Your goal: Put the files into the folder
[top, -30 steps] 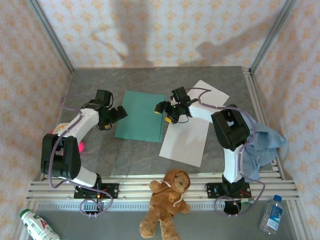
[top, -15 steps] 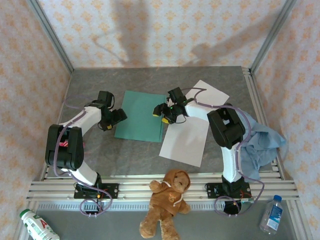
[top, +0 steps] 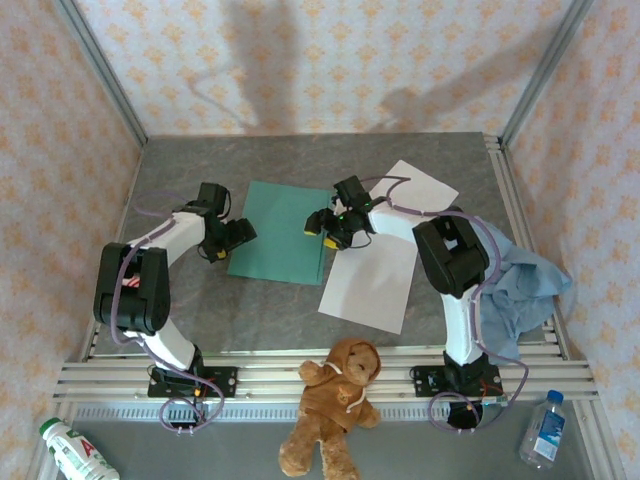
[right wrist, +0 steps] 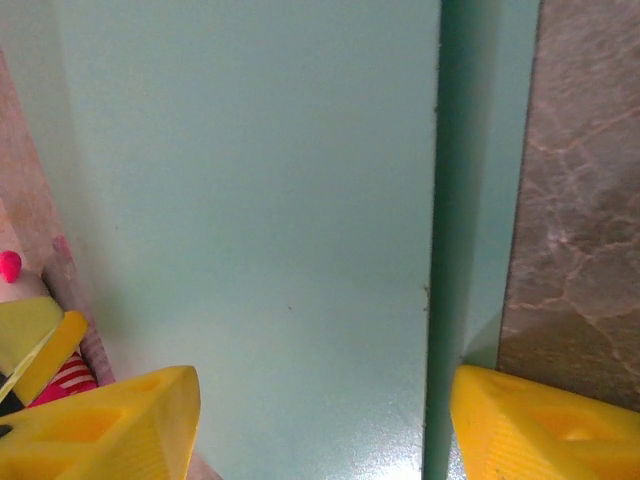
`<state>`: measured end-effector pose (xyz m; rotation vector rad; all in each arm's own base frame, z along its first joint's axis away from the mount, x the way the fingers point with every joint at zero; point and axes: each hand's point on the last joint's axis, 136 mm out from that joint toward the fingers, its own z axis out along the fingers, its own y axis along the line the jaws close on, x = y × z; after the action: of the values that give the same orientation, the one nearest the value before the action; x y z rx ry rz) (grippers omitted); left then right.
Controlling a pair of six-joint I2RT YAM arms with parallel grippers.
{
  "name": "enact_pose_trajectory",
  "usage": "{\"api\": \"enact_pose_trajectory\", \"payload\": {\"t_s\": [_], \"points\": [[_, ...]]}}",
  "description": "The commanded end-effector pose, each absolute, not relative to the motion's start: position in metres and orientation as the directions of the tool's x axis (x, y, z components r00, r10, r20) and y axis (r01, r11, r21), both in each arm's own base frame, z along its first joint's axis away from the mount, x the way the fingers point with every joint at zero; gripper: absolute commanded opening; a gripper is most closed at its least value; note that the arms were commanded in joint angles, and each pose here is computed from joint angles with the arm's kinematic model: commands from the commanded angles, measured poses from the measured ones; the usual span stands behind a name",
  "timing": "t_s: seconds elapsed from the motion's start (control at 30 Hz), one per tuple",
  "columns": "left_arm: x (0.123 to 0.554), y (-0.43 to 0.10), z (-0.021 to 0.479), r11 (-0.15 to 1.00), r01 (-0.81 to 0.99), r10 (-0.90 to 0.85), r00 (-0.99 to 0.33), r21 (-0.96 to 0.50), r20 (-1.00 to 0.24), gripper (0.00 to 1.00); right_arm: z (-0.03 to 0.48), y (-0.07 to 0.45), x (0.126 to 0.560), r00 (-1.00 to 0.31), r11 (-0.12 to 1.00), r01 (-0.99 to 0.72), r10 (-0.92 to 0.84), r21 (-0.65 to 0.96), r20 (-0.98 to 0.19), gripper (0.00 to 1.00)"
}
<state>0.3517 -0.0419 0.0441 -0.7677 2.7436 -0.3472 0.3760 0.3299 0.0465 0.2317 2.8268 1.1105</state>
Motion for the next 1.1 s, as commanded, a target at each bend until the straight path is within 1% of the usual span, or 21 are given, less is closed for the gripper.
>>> {"api": "enact_pose_trajectory", "payload": {"t_s": [0.0, 0.53, 0.67, 0.87, 1.07], "points": [[0.352, -0.045, 0.037, 0.829, -0.458, -0.528, -0.831, -0.321, -0.176, 0.82, 0.045, 0.340, 0.376, -0.989, 0.724, 0.070, 0.142, 0.686, -0.048, 0.67], [0.349, -0.052, 0.032, 0.822, -0.450, -0.523, -0.839, -0.350, -0.149, 0.80, 0.073, 0.362, 0.377, -0.992, 0.623, 0.024, 0.110, 0.782, -0.058, 0.67], [0.347, -0.057, 0.034, 0.816, -0.442, -0.519, -0.844, -0.373, -0.135, 0.81, 0.092, 0.366, 0.377, -0.992, 0.591, -0.005, 0.101, 0.807, -0.080, 0.67], [0.343, -0.063, 0.048, 0.803, -0.427, -0.518, -0.845, -0.415, -0.135, 0.85, 0.133, 0.374, 0.378, -0.989, 0.511, -0.032, 0.109, 0.859, -0.102, 0.67], [0.347, -0.072, 0.058, 0.795, -0.393, -0.503, -0.853, -0.463, -0.141, 0.86, 0.157, 0.377, 0.378, -0.986, 0.477, -0.053, 0.112, 0.877, -0.121, 0.67]]}}
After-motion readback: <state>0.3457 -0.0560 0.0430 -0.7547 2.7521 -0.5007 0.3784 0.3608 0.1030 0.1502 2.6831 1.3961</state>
